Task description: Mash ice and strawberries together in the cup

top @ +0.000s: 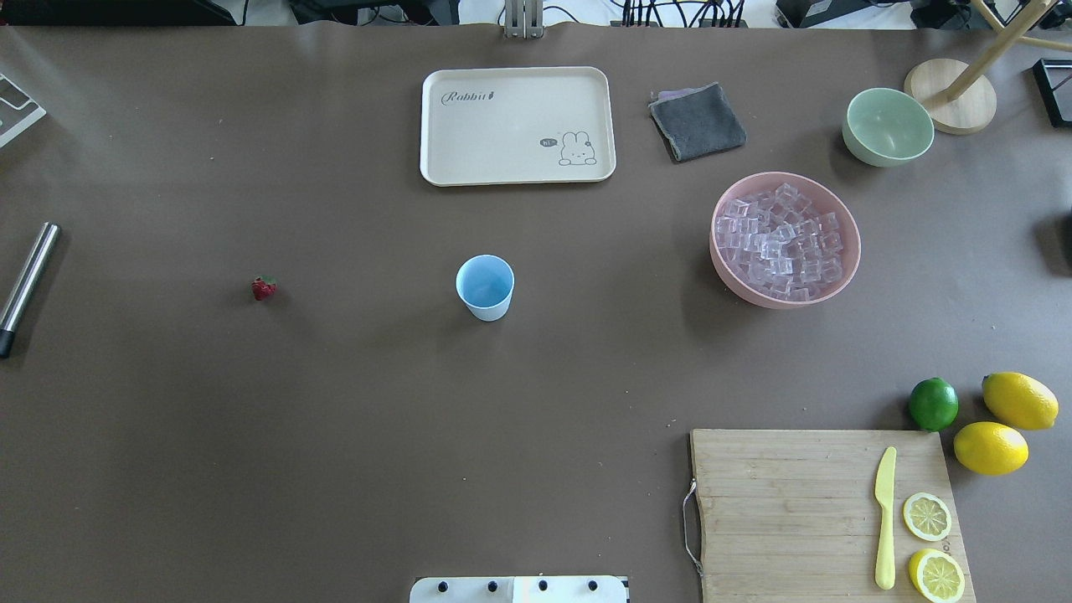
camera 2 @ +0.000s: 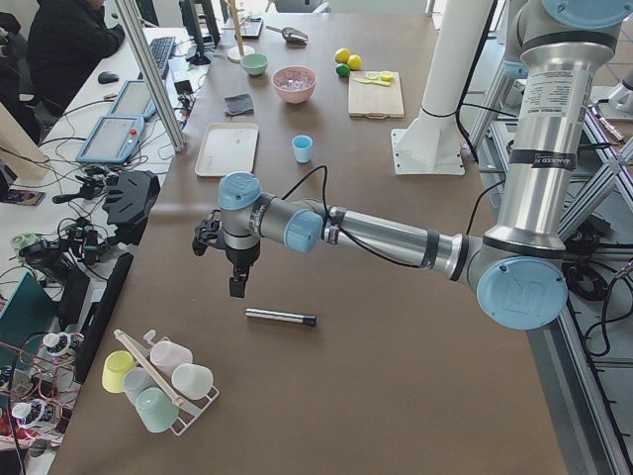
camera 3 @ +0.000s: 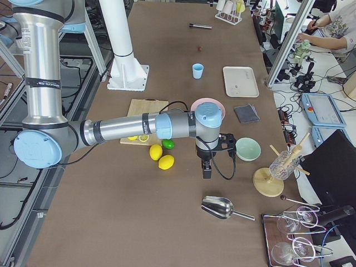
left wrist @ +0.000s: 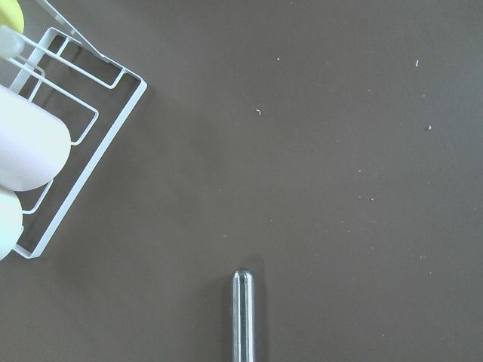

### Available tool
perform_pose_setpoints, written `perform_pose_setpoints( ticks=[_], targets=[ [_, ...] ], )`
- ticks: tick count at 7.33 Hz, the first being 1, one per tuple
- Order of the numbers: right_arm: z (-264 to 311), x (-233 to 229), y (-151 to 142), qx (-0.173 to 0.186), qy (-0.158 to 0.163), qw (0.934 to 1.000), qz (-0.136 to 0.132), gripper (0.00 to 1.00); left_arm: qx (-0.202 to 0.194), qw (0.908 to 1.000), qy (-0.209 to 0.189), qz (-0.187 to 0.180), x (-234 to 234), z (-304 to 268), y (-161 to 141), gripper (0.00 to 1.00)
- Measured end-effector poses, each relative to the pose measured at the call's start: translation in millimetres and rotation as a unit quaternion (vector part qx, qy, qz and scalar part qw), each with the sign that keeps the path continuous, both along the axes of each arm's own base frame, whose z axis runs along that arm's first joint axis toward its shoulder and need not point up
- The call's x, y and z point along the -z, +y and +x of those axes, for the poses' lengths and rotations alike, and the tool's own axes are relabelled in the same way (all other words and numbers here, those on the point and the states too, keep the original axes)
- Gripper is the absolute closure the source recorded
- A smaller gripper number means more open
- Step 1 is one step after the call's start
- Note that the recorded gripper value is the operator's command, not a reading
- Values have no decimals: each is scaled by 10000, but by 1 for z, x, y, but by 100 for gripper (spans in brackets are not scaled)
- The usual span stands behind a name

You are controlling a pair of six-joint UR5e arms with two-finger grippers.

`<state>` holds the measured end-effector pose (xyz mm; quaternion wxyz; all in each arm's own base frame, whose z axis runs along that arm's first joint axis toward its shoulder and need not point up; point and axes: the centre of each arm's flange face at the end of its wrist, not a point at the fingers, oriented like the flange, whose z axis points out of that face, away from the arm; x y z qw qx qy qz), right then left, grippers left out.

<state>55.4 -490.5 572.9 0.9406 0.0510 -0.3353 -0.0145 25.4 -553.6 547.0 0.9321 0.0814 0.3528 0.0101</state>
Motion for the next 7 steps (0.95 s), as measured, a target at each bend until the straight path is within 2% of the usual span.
perform_pose_setpoints(
  ticks=[2,5,7],
  targets=[
    [0,0,0,3,6,10000,5,1,10,9999,26,105,5,-1,0,2],
    [0,-3,1,-3,7,10000,-30,1,47,9984,121,547,20,0,-3,2],
    [-4,-4,0,29,27,10000,-53,1,58,9981,134,593,13,0,-4,2]
  ],
)
